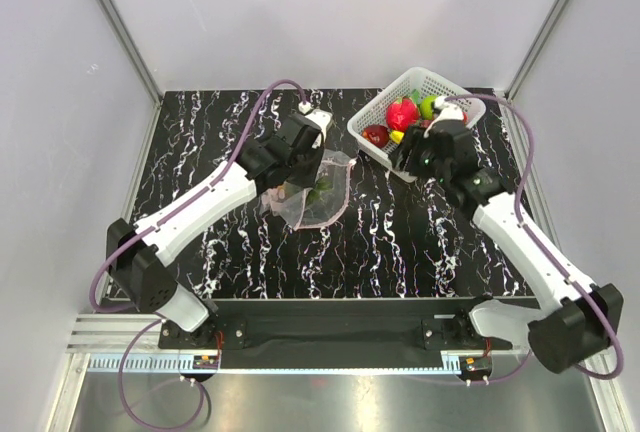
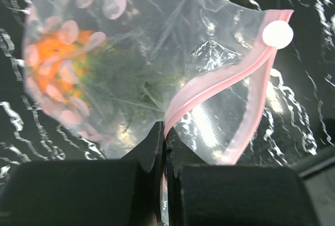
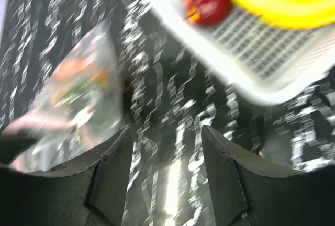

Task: Place the food in the zip-top bag and seal the zipper
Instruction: Adjust the zipper food storage bag at the center of the board.

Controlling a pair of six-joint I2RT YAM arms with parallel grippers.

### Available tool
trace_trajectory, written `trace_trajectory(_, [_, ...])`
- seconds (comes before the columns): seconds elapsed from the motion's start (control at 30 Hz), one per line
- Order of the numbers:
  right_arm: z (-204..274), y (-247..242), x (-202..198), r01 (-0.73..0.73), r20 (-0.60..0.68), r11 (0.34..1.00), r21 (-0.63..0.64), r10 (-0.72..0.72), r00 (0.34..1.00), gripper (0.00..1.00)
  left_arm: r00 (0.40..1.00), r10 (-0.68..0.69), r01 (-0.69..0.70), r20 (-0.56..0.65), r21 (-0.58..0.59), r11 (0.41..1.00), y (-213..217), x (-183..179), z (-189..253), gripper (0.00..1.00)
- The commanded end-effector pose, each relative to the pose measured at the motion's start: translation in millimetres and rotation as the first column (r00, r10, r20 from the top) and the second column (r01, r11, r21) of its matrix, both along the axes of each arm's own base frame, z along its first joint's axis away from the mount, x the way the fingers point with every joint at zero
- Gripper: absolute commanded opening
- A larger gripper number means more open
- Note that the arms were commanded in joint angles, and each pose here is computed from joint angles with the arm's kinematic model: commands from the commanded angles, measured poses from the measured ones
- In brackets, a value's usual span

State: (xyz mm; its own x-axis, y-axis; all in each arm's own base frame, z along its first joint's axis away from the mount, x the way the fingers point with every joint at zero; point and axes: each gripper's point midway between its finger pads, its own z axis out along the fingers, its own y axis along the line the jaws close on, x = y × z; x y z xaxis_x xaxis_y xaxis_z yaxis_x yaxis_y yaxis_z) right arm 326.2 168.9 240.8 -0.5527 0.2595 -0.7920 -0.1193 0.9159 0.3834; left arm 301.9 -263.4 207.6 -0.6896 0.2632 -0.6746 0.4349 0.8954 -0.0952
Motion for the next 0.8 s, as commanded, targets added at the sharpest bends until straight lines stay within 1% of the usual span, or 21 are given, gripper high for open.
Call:
trace_trajectory(0.0, [18, -18, 31, -0.032, 0.041, 0.999, -0.018, 0.033, 0.999, 0.61, 0.991, 0.047, -0.047, 0.128, -0.006, 0.999, 9, 11, 35, 0.0])
trace_trajectory(0.03, [18, -21, 39, -0.051, 0.04, 0.999, -0.007, 0.052, 0.998, 0.61, 0.99, 0.044, -0.043, 0.132, -0.013, 0.999, 8, 10, 38, 0.0])
trace_trajectory(0.07, [17, -36, 51, -0.017, 0.033, 1.0, -0.008, 0.017, 0.999, 0.6, 0.99, 0.042, -0.04, 0.135, -0.017, 0.999, 7, 9, 40, 0.0])
trace_trajectory(0.17, [8, -53, 86, 0.02, 0.007, 0.999, -0.044, -0.02, 1.0, 0.61, 0.989, 0.035, -0.033, 0.145, -0.02, 0.999, 4, 8, 44, 0.0])
trace_trajectory(0.23, [-2, -62, 112, 0.046, -0.025, 0.996, -0.07, -0.048, 0.999, 0.64, 0.988, 0.036, -0.033, 0.147, -0.02, 0.999, 3, 9, 45, 0.0])
trace_trajectory(0.27, [-22, -66, 125, 0.061, -0.074, 0.995, -0.083, -0.067, 0.995, 0.67, 0.988, 0.033, -0.029, 0.152, -0.026, 0.999, 0, 9, 46, 0.0])
trace_trajectory(0.3, [-18, -76, 136, 0.095, -0.075, 0.992, -0.084, -0.101, 0.992, 0.77, 0.989, 0.028, -0.024, 0.149, -0.024, 0.999, -1, 9, 44, 0.0])
trace_trajectory(0.33, [-24, -80, 144, 0.118, -0.093, 0.99, -0.078, -0.126, 0.988, 0.81, 0.988, 0.028, -0.024, 0.149, -0.028, 0.999, -2, 10, 44, 0.0])
trace_trajectory(0.37, [-41, -83, 154, 0.127, -0.126, 0.988, -0.084, -0.137, 0.983, 0.83, 0.989, 0.026, -0.022, 0.147, -0.028, 0.999, -3, 10, 43, 0.0])
trace_trajectory(0.4, [-39, -87, 165, 0.147, -0.115, 0.985, -0.086, -0.157, 0.981, 0.84, 0.989, 0.02, -0.016, 0.143, -0.027, 1.0, -4, 9, 41, 0.0])
trace_trajectory(0.47, [-47, -93, 179, 0.174, -0.121, 0.978, -0.117, -0.188, 0.975, 0.84, 0.99, 0.02, -0.015, 0.141, -0.033, 0.999, -6, 10, 41, 0.0])
trace_trajectory(0.5, [-58, -100, 191, 0.204, -0.139, 0.967, -0.154, -0.226, 0.964, 0.84, 0.992, 0.005, 0.0, 0.128, -0.042, 0.999, -11, 5, 38, 0.0])
trace_trajectory(0.57, [-70, -114, 210, 0.263, -0.14, 0.939, -0.221, -0.298, 0.944, 0.83, 0.992, -0.011, 0.017, 0.125, -0.047, 0.999, -18, 3, 32, 0.0])
trace_trajectory(0.6, [-77, -120, 211, 0.275, -0.156, 0.928, -0.252, -0.319, 0.935, 0.83, 0.992, -0.017, 0.022, 0.126, -0.042, 0.999, -21, 1, 30, 0.0])
trace_trajectory(0.63, [-80, -132, 215, 0.324, -0.149, 0.901, -0.289, -0.377, 0.914, 0.83, 0.991, -0.016, 0.023, 0.131, -0.046, 0.999, -22, 2, 30, 0.0])
trace_trajectory(0.67, [-95, -137, 219, 0.334, -0.171, 0.891, -0.308, -0.398, 0.901, 0.83, 0.992, -0.018, 0.023, 0.126, -0.041, 0.999, -22, 3, 27, 0.0])
trace_trajectory(0.73, [-95, -144, 226, 0.364, -0.17, 0.875, -0.319, -0.431, 0.886, 0.84, 0.991, -0.021, 0.027, 0.131, -0.042, 0.999, -24, 3, 28, 0.0])
trace_trajectory(0.77, [-101, -146, 230, 0.372, -0.175, 0.87, -0.325, -0.442, 0.88, 0.87, 0.991, -0.025, 0.031, 0.129, -0.044, 0.999, -25, 3, 28, 0.0])
